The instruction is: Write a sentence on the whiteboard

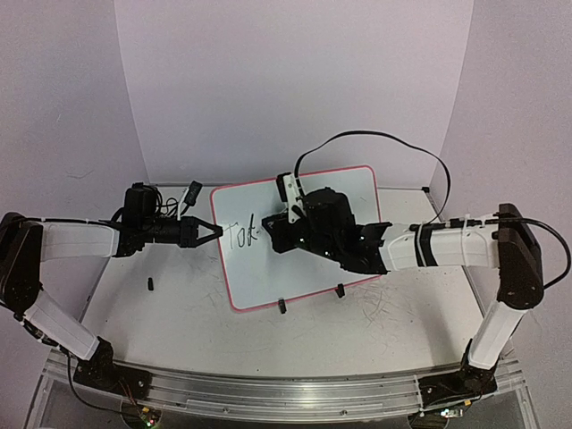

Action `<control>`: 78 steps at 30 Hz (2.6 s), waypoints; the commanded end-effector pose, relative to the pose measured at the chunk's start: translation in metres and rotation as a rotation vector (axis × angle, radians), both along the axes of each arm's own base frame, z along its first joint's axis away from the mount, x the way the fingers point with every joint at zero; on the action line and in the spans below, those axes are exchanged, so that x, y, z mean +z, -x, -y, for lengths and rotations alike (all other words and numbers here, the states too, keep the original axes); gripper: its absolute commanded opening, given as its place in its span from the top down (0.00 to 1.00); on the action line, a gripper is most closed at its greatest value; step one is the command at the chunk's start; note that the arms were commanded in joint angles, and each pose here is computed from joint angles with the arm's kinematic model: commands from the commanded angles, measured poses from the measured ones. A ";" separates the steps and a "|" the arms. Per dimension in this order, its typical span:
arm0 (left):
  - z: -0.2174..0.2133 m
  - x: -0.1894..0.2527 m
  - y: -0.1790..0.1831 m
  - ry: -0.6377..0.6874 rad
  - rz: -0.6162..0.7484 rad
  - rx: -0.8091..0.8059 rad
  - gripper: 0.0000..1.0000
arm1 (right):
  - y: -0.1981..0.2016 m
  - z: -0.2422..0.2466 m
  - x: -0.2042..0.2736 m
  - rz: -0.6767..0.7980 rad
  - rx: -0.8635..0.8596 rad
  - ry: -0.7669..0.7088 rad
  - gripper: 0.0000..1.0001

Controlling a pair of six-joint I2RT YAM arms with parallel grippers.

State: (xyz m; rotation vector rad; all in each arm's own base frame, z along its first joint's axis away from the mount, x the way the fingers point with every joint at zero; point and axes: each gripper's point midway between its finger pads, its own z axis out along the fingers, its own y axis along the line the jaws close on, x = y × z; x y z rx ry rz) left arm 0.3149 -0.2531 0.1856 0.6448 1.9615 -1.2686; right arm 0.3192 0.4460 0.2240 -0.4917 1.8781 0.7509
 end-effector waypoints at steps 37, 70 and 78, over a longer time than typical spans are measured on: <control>-0.004 0.004 -0.014 -0.033 0.030 0.048 1.00 | -0.015 -0.005 -0.009 0.011 -0.060 0.013 1.00; -0.005 0.005 -0.013 -0.038 0.029 0.050 1.00 | -0.039 0.019 0.011 0.052 -0.165 0.005 1.00; -0.004 0.003 -0.015 -0.040 0.026 0.048 1.00 | -0.042 0.015 0.010 0.048 -0.146 0.004 1.00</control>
